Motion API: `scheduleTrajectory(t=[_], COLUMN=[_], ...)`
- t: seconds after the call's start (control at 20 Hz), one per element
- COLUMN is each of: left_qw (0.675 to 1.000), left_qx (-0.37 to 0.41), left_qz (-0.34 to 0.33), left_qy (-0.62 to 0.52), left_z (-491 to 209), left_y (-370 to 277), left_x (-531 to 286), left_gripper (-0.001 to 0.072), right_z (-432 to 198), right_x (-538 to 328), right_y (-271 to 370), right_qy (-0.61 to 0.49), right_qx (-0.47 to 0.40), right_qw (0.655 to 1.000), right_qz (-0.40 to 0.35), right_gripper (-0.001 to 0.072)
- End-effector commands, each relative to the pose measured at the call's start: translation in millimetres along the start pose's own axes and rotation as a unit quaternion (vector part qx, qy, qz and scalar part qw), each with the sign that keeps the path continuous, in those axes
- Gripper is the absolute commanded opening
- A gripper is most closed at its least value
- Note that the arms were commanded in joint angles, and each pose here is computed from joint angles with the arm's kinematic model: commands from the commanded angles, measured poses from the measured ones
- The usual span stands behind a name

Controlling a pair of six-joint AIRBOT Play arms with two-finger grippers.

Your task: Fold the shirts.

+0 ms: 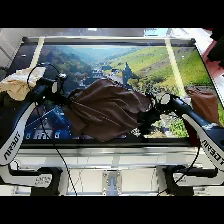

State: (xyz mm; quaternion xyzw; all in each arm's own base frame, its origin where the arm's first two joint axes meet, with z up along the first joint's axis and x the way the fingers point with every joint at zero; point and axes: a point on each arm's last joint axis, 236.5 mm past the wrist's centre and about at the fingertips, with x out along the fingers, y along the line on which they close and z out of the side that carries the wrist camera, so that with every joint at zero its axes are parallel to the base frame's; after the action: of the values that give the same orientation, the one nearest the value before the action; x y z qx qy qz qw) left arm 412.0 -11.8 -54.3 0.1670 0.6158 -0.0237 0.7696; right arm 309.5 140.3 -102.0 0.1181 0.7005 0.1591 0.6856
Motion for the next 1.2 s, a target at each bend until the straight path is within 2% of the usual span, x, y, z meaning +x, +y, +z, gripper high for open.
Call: scheduleTrajectory(t=[0.0, 0.1, 0.15, 0.2, 0.25, 0.45, 0.6, 0.75, 0.85, 0.95, 1.05, 1.15], left_qw=[1.000, 1.000, 1.000, 1.000, 1.000, 1.000, 0.998, 0.987, 0.976, 0.968, 0.958, 0.943], left_qx=[-0.003, -0.007, -0.007, -0.007, -0.007, 0.001, -0.012, -0.043, -0.055, -0.062, -0.060, -0.044], left_qz=[-0.006, -0.012, -0.013, -0.013, -0.013, 0.003, 0.038, 0.052, 0.062, 0.057, 0.013, -0.060], left_qy=[0.000, -0.001, -0.001, -0.001, -0.001, -0.003, -0.047, -0.149, -0.200, -0.236, -0.279, -0.323], left_z=[0.3, 0.6, 0.6, 0.5, 0.5, 2.2, 30.2, 71.0, 73.5, 58.3, 39.8, 27.1], left_y=[-2.6, -5.6, -6.0, -6.0, -6.1, 1.9, 28.4, 54.0, 69.7, 75.1, 58.2, 24.5], left_x=[-0.2, -0.2, -0.2, -0.2, -0.2, -2.2, -44.8, -138.4, -206.3, -265.0, -313.7, -351.7], left_gripper=[0.0014, 0.0015, 0.0015, 0.0015, 0.0015, 0.0015, 0.0014, 0.0014, 0.0015, 0.0014, 0.0014, 0.0014], right_z=[4.9, 3.9, 4.3, 7.6, 14.4, 44.3, 72.2, 98.3, 100.4, 85.2, 59.4, 34.5], right_x=[5.6, 10.5, 12.5, 13.4, 13.6, 0.5, -58.3, -171.0, -265.1, -360.2, -440.7, -497.1], right_y=[8.3, 13.1, 15.6, 19.2, 22.6, 45.1, 38.6, 37.1, 49.4, 66.1, 90.4, 114.0], right_qy=[-0.008, -0.003, -0.004, -0.012, -0.026, -0.090, -0.152, -0.271, -0.372, -0.471, -0.551, -0.605], right_qx=[0.018, 0.022, 0.013, 0.005, 0.003, -0.018, -0.073, -0.104, -0.115, -0.136, -0.160, -0.177], right_qw=[1.000, 0.999, 0.999, 0.999, 0.999, 0.993, 0.985, 0.956, 0.920, 0.869, 0.814, 0.771], right_qz=[0.022, 0.032, 0.033, 0.036, 0.039, 0.076, 0.019, -0.038, -0.051, -0.075, -0.092, -0.091], right_gripper=[0.0392, 0.0364, 0.0235, 0.0049, 0.0031, 0.0028, 0.0027, 0.0027, 0.0026, 0.0025, 0.0025, 0.0024])
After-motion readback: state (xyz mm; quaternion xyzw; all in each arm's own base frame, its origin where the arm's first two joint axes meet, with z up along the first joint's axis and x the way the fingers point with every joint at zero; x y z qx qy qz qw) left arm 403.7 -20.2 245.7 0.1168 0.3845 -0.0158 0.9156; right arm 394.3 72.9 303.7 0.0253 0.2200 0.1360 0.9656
